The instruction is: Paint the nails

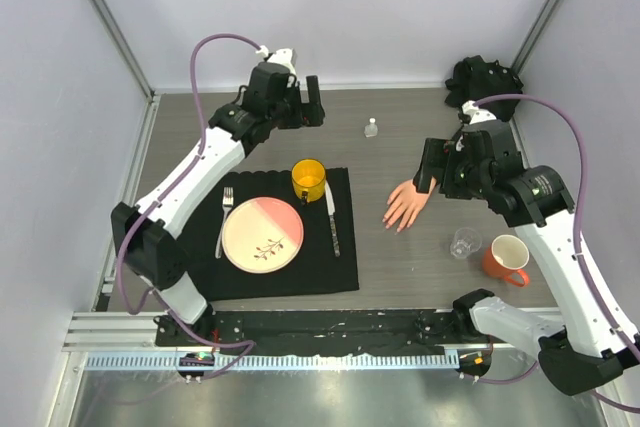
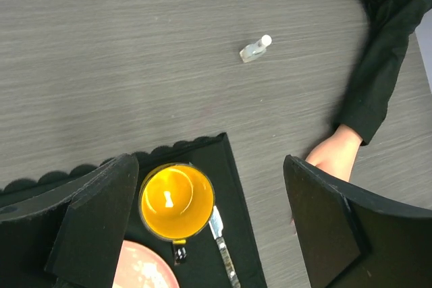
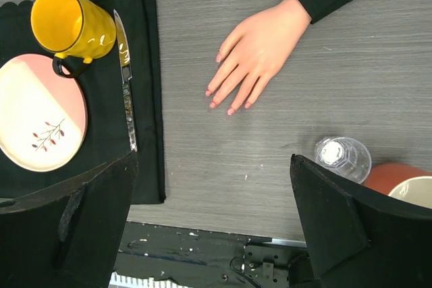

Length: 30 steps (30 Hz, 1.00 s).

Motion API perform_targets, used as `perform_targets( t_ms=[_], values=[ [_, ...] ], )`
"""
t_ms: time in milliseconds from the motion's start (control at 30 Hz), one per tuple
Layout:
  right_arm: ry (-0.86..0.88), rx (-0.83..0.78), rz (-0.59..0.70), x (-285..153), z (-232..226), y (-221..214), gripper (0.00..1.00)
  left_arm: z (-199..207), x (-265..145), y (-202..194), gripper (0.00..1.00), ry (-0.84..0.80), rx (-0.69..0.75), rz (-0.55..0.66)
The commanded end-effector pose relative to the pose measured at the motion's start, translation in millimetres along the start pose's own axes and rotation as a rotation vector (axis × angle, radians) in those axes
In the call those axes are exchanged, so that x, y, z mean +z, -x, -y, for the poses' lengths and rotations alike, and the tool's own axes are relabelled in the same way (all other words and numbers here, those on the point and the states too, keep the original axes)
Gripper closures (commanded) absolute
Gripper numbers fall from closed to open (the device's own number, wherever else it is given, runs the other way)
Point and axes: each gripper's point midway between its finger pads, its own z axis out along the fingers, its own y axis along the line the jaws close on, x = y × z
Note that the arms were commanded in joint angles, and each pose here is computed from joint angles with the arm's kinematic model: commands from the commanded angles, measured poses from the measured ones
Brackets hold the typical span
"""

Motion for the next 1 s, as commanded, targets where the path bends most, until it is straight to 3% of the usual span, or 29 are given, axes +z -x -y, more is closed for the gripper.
perform_targets(
  t_ms=[0, 200, 467, 800, 967],
  values=[
    [0.002, 0.008, 0.042, -13, 1, 9, 0.00, 27, 6, 18, 0.07, -0.061, 0.059, 0.009],
    [-0.034, 0.014, 0.071, -24, 11, 8, 0.00, 42, 37, 2, 0.07, -0.061, 0.113, -0.083],
    [-0.109, 0.017, 0.140, -45, 30, 16, 0.00, 60, 66, 3, 0.06, -0.118, 0.098, -0.080],
    [-0.164, 0.070, 0.170, -61, 43, 14, 0.00, 63, 132, -26, 0.07, -0.102, 0.028, -0.136],
    [-0.173, 0.078, 0.147, -50, 40, 16, 0.00, 77, 131, -17, 0.10, -0.154, -0.002, -0.132]
  ],
)
